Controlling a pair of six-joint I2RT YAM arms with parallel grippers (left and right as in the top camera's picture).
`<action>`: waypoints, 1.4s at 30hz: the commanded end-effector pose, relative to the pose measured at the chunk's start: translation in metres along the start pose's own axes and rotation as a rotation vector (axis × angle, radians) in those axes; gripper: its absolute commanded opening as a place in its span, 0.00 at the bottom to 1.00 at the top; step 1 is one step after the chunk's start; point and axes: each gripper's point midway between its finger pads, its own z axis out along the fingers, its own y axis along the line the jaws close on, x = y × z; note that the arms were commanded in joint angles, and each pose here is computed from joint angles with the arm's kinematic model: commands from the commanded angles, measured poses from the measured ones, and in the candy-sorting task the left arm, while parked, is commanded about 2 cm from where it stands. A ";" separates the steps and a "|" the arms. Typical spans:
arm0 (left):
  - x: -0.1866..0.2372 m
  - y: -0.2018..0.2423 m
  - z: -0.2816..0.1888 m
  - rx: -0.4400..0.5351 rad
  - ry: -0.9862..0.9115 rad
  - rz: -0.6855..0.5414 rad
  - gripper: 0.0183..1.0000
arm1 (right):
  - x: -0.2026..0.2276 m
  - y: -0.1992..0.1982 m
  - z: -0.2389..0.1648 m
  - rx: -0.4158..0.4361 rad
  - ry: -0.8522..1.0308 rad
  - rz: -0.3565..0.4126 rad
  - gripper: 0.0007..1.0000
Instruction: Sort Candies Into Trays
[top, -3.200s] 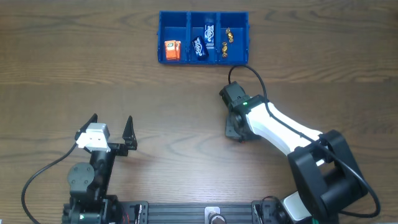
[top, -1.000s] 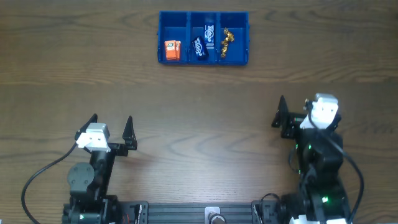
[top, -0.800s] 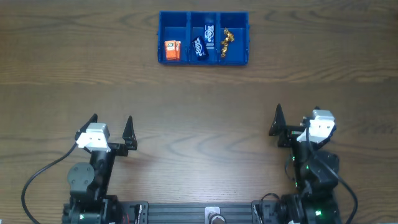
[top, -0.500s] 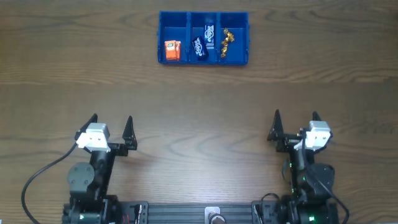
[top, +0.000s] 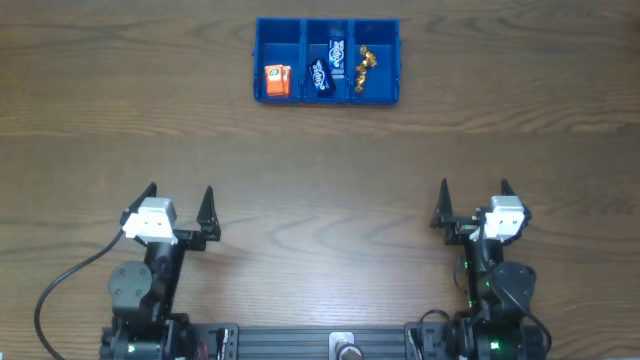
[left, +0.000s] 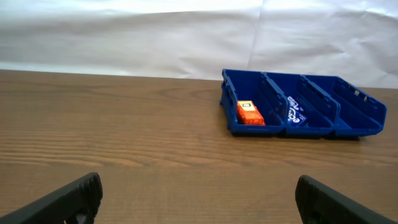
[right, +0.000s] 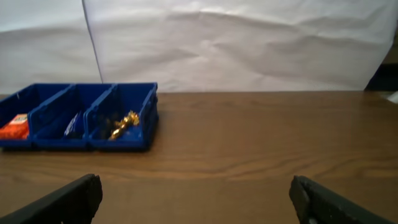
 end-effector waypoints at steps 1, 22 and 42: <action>0.017 0.000 0.001 0.009 0.046 -0.001 1.00 | 0.002 0.001 0.000 -0.010 0.009 -0.022 1.00; 0.017 0.000 0.001 0.009 0.046 -0.001 1.00 | 0.005 0.001 -0.001 -0.009 0.020 -0.022 1.00; 0.017 0.000 0.001 0.009 0.046 -0.001 1.00 | 0.005 0.001 -0.001 -0.009 0.020 -0.022 1.00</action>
